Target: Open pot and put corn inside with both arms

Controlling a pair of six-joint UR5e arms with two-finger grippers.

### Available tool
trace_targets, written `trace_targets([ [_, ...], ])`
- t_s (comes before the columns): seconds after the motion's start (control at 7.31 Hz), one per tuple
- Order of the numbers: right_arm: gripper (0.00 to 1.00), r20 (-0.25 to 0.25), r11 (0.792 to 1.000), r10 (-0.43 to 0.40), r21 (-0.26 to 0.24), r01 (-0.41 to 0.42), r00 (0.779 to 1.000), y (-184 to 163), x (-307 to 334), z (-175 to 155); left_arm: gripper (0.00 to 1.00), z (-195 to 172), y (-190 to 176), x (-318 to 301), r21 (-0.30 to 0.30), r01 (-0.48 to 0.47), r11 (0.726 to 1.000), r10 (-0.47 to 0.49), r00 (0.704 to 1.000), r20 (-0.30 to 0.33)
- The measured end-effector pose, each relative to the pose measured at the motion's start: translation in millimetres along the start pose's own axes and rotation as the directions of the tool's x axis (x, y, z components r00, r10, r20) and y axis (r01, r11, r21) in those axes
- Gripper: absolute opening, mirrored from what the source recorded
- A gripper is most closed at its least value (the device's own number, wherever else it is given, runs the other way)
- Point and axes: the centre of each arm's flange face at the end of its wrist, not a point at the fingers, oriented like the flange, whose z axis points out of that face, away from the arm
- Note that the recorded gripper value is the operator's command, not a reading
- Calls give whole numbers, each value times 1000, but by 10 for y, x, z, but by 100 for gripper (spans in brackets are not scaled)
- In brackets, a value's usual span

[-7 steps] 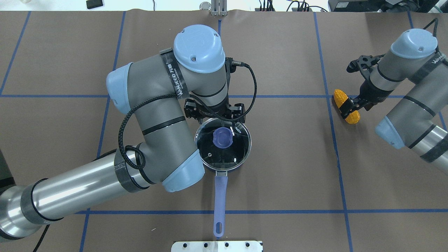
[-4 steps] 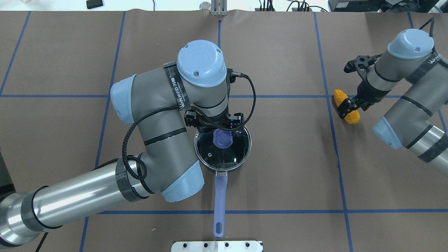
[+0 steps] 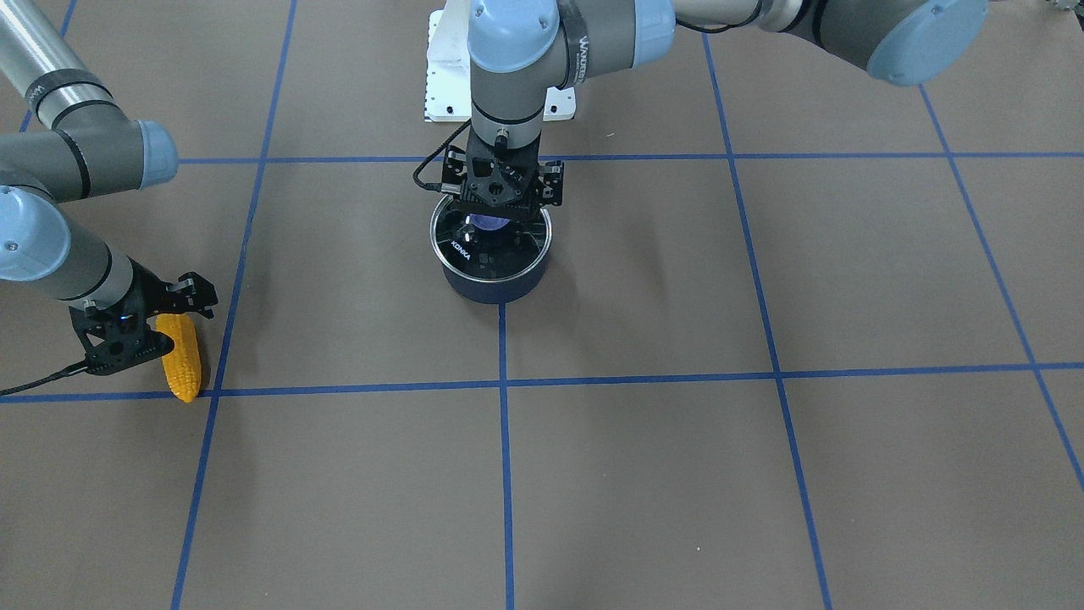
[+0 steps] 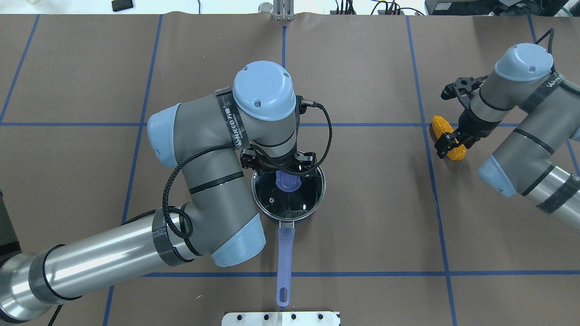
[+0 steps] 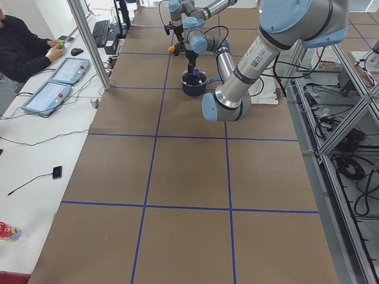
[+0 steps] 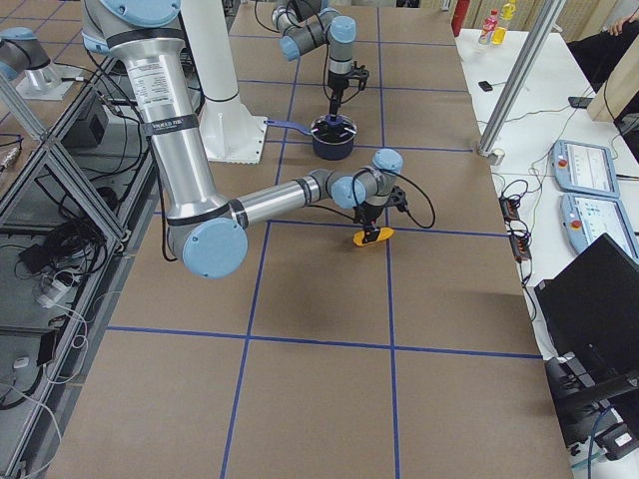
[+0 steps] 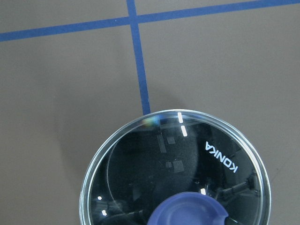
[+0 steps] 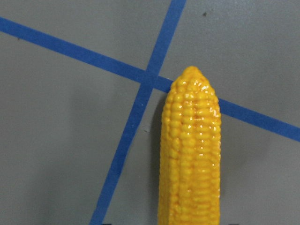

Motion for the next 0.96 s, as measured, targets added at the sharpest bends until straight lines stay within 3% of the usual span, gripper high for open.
trace_targets([
  [0.27, 70, -12, 1000, -11, -9, 11, 1000, -14, -24, 73, 99, 8, 3, 3, -1, -1, 1000, 1, 1000, 0],
  [0.68, 34, -9, 1000, -12, 3, 12, 1000, -76, -15, -4, 99, 19, 8, -1, -2, -2, 1000, 2, 1000, 1],
  [0.96, 29, -13, 1000, -8, 5, 8, 1000, -76, 16, -15, 99, 21, 6, -2, -2, -3, 1000, 3, 1000, 2],
])
